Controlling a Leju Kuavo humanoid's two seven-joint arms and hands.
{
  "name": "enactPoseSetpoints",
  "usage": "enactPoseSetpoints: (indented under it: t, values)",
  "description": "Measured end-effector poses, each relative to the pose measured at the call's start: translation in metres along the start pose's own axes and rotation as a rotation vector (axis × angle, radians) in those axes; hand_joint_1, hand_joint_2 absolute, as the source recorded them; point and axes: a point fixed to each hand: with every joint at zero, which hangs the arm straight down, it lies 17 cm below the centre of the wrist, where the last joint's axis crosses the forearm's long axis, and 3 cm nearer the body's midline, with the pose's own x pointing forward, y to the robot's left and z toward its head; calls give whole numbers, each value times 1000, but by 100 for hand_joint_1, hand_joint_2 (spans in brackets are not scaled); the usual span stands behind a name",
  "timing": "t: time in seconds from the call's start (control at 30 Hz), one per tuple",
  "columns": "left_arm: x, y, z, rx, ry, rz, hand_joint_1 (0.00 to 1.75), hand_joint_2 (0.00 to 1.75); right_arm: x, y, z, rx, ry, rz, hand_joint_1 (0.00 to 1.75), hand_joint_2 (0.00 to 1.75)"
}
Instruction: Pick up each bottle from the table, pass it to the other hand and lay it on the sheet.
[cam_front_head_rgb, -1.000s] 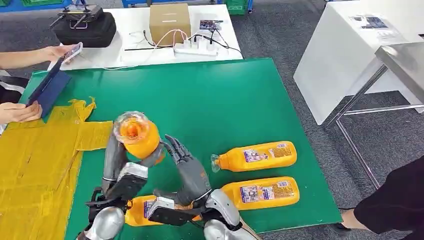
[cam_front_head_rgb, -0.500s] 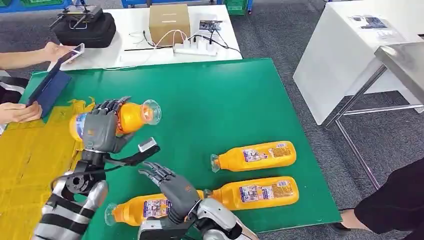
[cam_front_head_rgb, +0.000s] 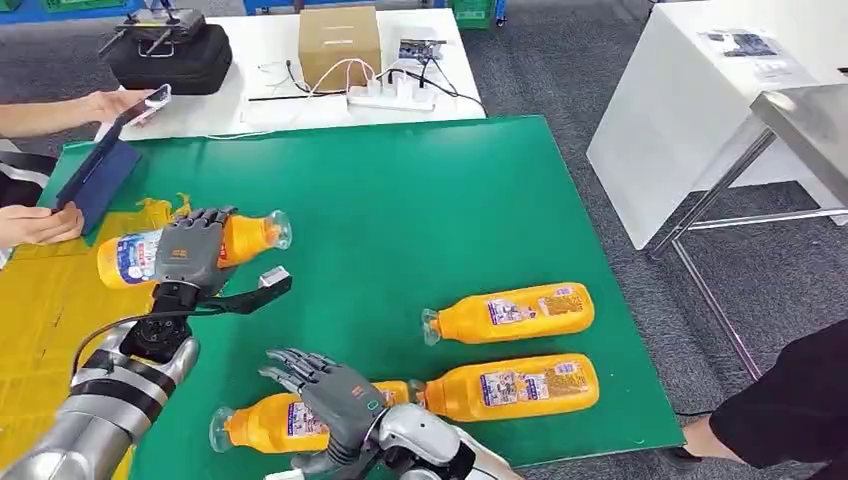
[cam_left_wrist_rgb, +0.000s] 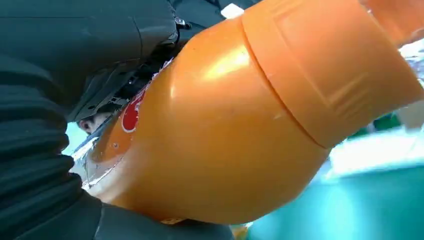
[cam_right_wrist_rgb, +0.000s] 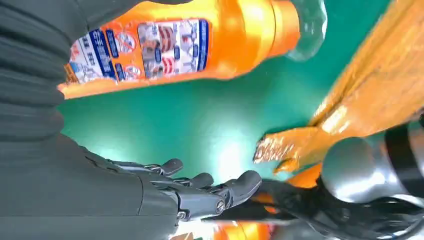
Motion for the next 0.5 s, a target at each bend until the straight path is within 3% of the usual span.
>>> enactPoseSetpoints:
  t: [0.37,0.4,0.43,0.5]
  values:
    - [-8,-63,18,-176,-7,-87,175,175,-12,16,1,61,36,54,0,175]
    - [-10,-68,20,-196,-4,-94,126,175,-15,17,1,64,47,62,0,175]
    - [-12,-73,22,-214,-1,-99,0,175,-18,18,1,67,59,71,0,175]
    - [-16,-83,26,-257,10,-112,0,175,-26,20,2,75,87,100,0,175]
